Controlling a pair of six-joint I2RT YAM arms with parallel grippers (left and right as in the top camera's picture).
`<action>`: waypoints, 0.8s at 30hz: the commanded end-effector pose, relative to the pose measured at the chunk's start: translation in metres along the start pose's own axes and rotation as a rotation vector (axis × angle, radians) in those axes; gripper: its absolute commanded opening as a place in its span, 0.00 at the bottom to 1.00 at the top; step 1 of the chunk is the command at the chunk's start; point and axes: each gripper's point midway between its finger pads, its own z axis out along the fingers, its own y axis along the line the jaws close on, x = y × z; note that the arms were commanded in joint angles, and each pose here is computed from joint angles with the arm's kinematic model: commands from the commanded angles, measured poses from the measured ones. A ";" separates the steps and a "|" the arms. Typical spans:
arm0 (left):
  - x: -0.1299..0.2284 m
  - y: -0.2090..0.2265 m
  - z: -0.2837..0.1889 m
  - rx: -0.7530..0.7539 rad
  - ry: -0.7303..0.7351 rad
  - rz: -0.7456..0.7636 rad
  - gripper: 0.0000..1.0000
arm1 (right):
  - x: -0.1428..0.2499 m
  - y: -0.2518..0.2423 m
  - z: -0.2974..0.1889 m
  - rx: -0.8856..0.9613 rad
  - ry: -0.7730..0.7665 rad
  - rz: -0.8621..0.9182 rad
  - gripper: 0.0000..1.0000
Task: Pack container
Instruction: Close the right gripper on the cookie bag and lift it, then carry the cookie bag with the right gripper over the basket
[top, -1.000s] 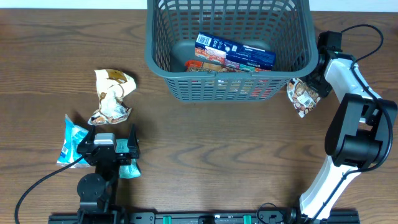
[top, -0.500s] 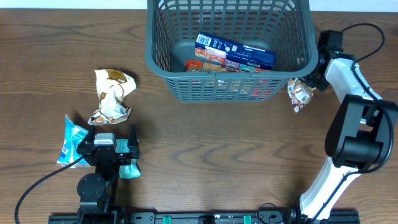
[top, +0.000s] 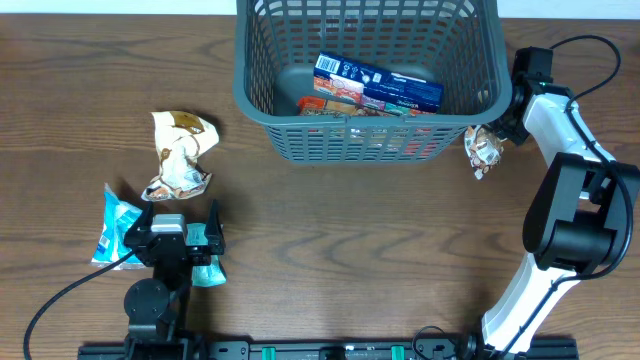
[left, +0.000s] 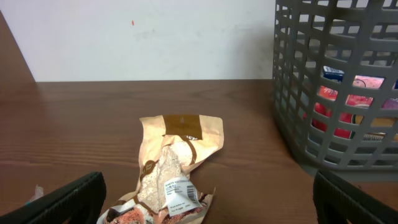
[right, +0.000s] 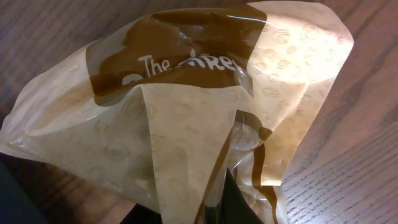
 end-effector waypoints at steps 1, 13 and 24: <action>0.016 0.001 0.002 -0.007 0.042 0.015 0.99 | -0.012 0.007 -0.011 -0.021 -0.036 0.007 0.01; 0.016 0.001 0.002 -0.007 0.042 0.015 0.99 | -0.092 -0.014 -0.107 -0.045 -0.308 0.099 0.01; 0.016 0.001 0.002 -0.007 0.042 0.015 0.99 | -0.120 -0.032 -0.212 -0.012 -0.550 -0.011 0.01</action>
